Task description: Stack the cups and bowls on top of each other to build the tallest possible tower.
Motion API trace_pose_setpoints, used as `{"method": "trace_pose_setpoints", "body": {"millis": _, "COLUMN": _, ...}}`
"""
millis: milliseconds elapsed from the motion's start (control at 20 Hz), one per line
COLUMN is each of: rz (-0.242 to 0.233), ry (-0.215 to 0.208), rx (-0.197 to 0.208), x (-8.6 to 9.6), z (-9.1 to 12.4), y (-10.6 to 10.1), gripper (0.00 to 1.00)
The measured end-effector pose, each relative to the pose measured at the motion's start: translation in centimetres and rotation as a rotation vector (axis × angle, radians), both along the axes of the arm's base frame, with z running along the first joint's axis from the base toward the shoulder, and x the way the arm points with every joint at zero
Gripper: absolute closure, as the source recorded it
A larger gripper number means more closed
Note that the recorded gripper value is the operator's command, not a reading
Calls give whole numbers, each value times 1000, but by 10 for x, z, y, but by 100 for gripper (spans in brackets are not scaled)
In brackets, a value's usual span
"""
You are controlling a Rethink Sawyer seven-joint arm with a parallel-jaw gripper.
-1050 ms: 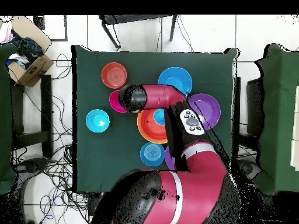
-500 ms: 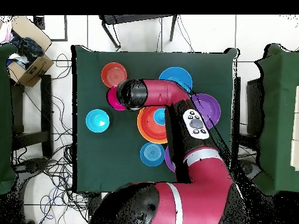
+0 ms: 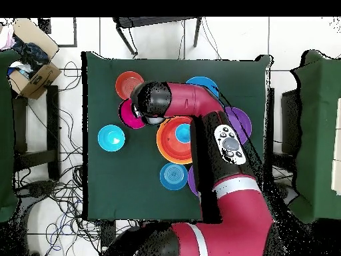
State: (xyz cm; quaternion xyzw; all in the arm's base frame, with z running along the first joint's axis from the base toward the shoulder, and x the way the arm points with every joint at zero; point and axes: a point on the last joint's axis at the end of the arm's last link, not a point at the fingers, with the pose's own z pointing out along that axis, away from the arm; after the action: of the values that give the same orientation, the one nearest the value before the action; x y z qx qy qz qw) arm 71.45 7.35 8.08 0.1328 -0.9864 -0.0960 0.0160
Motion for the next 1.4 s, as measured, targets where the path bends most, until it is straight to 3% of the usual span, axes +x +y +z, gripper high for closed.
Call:
{"method": "trace_pose_setpoints", "body": {"millis": 250, "rz": -18, "ry": 48, "rx": -1, "x": -1, "z": 21, "y": -20, "gripper": 100}}
{"method": "trace_pose_setpoints", "body": {"millis": 550, "rz": -56, "ry": 83, "rx": 0, "x": -4, "z": 27, "y": -53, "gripper": 100}}
{"method": "trace_pose_setpoints", "body": {"millis": 600, "rz": -72, "ry": 102, "rx": -2, "x": -6, "z": 27, "y": -71, "gripper": 100}}
{"method": "trace_pose_setpoints", "body": {"millis": 700, "rz": -78, "ry": 110, "rx": -3, "x": -8, "z": 27, "y": -78, "gripper": 100}}
{"method": "trace_pose_setpoints", "body": {"millis": 1050, "rz": -132, "ry": 198, "rx": -17, "x": -26, "z": 35, "y": -150, "gripper": 100}}
{"method": "trace_pose_setpoints", "body": {"millis": 1400, "rz": -149, "ry": 250, "rx": -16, "x": -37, "z": 42, "y": -182, "gripper": 100}}
